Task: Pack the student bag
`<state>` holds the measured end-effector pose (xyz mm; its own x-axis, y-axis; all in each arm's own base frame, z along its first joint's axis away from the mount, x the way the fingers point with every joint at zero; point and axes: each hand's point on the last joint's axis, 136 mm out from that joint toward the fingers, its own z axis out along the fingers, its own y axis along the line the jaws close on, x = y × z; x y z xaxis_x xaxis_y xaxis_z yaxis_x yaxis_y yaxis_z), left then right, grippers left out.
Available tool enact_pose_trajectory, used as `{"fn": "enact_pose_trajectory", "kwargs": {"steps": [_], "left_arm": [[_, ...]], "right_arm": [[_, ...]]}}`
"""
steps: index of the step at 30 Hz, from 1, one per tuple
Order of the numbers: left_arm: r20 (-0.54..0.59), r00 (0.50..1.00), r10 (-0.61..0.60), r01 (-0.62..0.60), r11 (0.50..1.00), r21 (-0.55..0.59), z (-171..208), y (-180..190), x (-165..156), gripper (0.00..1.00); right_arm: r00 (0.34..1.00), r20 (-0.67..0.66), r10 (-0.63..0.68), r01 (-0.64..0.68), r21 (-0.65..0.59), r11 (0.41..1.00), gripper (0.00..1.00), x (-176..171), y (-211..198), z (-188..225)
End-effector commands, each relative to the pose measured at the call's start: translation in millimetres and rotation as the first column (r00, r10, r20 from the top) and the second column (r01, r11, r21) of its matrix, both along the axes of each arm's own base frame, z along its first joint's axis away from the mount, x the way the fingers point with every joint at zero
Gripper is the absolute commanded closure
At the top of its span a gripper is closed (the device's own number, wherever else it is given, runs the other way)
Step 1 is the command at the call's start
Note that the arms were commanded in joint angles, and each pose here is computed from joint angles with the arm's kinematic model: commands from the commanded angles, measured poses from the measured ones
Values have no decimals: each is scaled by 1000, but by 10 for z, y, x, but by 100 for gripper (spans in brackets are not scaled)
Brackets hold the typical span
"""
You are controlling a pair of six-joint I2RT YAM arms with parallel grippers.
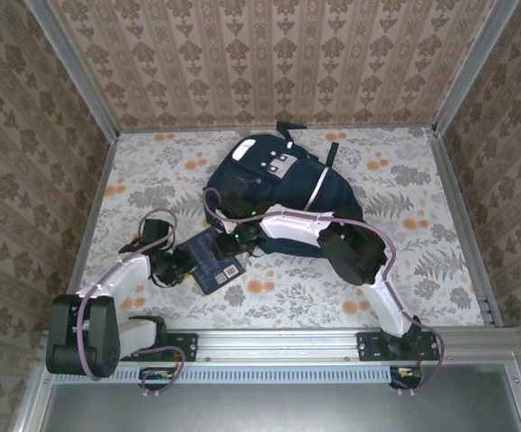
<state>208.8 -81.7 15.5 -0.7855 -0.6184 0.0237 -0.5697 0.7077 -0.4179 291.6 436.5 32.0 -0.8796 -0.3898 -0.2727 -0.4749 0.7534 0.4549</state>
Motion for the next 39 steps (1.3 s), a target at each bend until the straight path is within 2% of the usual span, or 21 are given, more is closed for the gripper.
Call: {"fn": "enact_pose_trajectory", "kwargs": {"steps": [1,9,19,24,26,30,32,35,39], "left_arm": [[-43,999,14,-15,1000,-20,-208,-42,-71,83],[-51,999,5,-7,999,-36,-241,-110,-95,91],[-39,999,6,-7,999,-32,-193,-109,-110,92],[-32,999,6,-7,1000,-29,-169,-107,-108,92],[-30,1000,7,-8,1000,-29,-152,-106,-112,92],[-12,1000,7,-7,1000,-22,-82,-95,-117,90],[-2,1000,4,-4,1000,-11,-26,-75,-119,82],[39,999,-16,16,1000,6,163,-55,-73,62],[141,988,-61,53,997,55,561,5,47,41]], "right_arm": [[992,-92,86,-78,93,993,45,-216,256,39],[972,-214,100,-19,350,936,46,-122,420,667],[935,-323,147,51,533,845,45,-160,457,1045],[918,-359,167,55,535,843,46,-198,465,955],[926,-352,138,56,489,870,47,-172,432,835],[953,-298,48,65,360,931,57,-63,299,602],[964,-267,14,78,334,939,65,-4,244,592],[979,-202,12,57,334,941,79,24,197,721],[995,-93,37,0,362,932,96,32,108,1100]]}}
